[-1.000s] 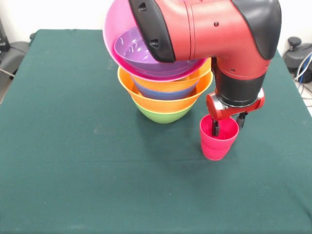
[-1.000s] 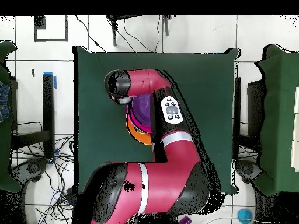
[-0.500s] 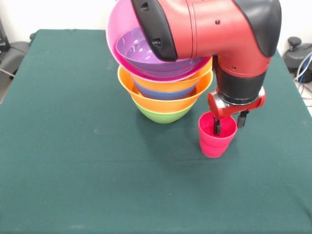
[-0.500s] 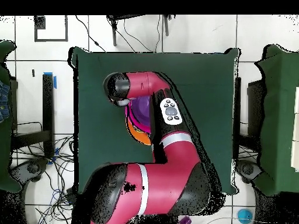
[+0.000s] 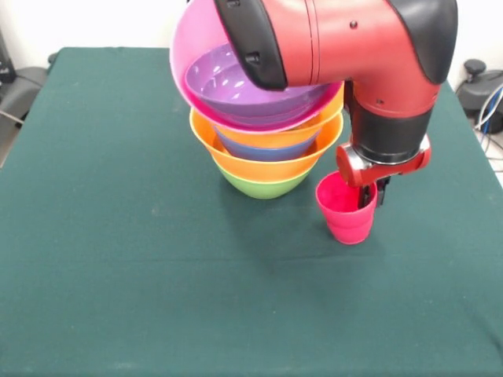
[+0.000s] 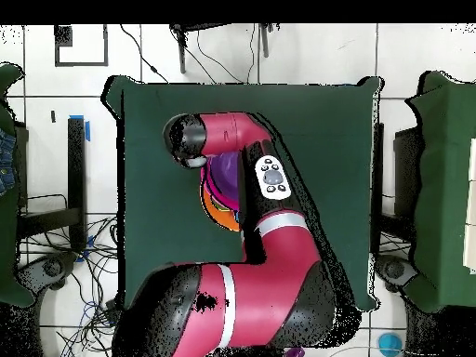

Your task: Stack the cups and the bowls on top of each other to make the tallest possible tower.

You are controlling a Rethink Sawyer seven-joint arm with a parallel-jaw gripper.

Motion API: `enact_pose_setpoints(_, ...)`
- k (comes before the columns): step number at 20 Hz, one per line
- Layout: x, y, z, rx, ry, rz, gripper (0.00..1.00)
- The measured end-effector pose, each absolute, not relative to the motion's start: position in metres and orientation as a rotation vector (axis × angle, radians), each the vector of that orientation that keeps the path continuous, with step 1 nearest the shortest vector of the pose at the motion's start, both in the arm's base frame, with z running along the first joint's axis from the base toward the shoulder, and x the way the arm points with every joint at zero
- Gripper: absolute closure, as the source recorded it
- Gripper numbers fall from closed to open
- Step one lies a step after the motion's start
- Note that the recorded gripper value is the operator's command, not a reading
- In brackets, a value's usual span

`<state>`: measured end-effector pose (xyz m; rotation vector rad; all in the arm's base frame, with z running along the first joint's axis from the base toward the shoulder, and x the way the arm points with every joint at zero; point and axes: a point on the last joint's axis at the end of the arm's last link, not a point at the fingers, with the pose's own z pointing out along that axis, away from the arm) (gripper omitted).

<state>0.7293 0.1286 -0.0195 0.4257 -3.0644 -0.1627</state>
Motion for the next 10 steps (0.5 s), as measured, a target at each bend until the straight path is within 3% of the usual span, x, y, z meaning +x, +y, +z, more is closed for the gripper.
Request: enact_pose_setpoints(10,0.7336,0.1272,-0.0113,0.428,-3.077,-0.154,1.00)
